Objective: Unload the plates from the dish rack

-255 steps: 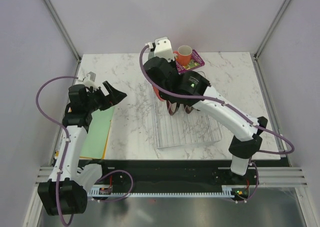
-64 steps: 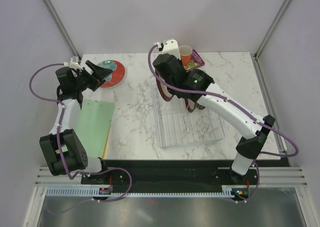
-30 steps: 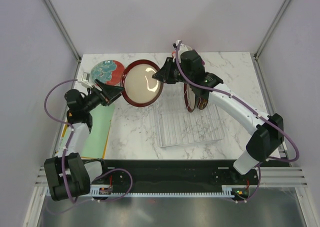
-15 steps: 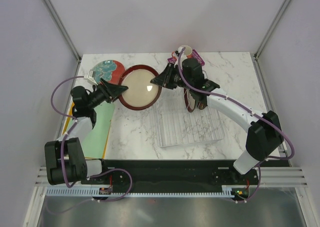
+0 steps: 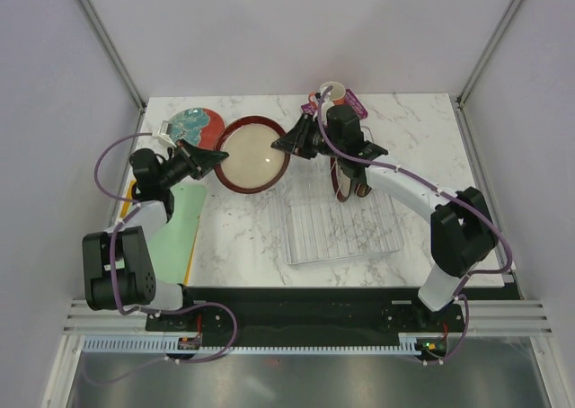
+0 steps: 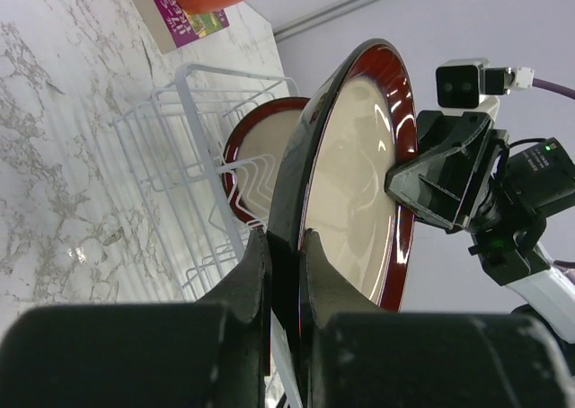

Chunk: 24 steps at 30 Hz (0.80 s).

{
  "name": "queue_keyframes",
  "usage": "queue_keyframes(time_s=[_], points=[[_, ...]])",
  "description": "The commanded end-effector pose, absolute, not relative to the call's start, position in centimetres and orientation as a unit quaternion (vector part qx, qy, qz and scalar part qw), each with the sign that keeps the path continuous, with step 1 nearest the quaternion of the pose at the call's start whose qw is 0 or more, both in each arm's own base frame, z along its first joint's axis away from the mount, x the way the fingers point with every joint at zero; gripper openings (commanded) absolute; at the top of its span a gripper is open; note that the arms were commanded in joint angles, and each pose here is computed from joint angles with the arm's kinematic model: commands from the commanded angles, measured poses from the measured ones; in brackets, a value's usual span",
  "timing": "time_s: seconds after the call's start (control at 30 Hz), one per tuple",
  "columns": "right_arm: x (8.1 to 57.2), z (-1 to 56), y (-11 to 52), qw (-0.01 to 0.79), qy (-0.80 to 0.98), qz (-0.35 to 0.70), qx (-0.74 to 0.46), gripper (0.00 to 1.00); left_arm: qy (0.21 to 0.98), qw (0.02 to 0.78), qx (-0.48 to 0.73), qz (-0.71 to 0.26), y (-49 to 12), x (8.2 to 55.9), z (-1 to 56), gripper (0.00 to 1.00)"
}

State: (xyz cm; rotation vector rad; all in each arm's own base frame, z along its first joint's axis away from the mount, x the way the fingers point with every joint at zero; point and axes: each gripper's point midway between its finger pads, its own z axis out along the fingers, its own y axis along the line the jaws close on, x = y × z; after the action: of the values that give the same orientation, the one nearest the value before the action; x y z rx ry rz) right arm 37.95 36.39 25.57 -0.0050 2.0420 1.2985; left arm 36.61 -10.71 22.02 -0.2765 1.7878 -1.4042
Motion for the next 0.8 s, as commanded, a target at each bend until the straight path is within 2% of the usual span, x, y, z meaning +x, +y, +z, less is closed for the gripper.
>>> queue_keyframes(time_s=[0.0,0.07,0.1,0.17,0.23,0.53,0.67,0.77], points=[[35.6,35.8,38.6,0.373,0.681,0.627,-0.065,0.30,0.696,0.448,-0.097,-0.553,-10.2,38.1,23.3,0.02],[36.2,35.3,38.2,0.373,0.696,0.611,-0.059,0.40,0.694,0.449,-0.102,-0.554,-10.1,38.8,23.6,0.02],[36.9,35.0,37.8,0.390,0.703,0.591,-0.062,0.62,0.693,0.451,-0.105,-0.552,-9.9,39.1,23.7,0.02],[37.7,34.3,36.8,0.399,0.728,0.554,-0.054,0.66,0.696,0.460,-0.108,-0.541,-9.4,40.2,24.2,0.02],[39.2,34.9,34.9,0.444,0.738,0.506,-0.046,0.73,0.695,0.470,-0.107,-0.533,-8.8,41.2,25.3,0.02],[41.0,33.5,25.7,0.513,0.819,0.252,-0.042,0.75,0.694,0.506,-0.140,-0.493,-3.4,47.8,27.5,0.02],[40.3,32.8,21.3,0.523,0.839,0.147,-0.030,0.75,0.723,0.513,-0.182,-0.425,0.3,51.6,24.5,0.02],[39.1,32.7,19.4,0.523,0.844,0.114,-0.030,0.75,0.727,0.514,-0.205,-0.407,2.4,54.2,22.5,0.02]])
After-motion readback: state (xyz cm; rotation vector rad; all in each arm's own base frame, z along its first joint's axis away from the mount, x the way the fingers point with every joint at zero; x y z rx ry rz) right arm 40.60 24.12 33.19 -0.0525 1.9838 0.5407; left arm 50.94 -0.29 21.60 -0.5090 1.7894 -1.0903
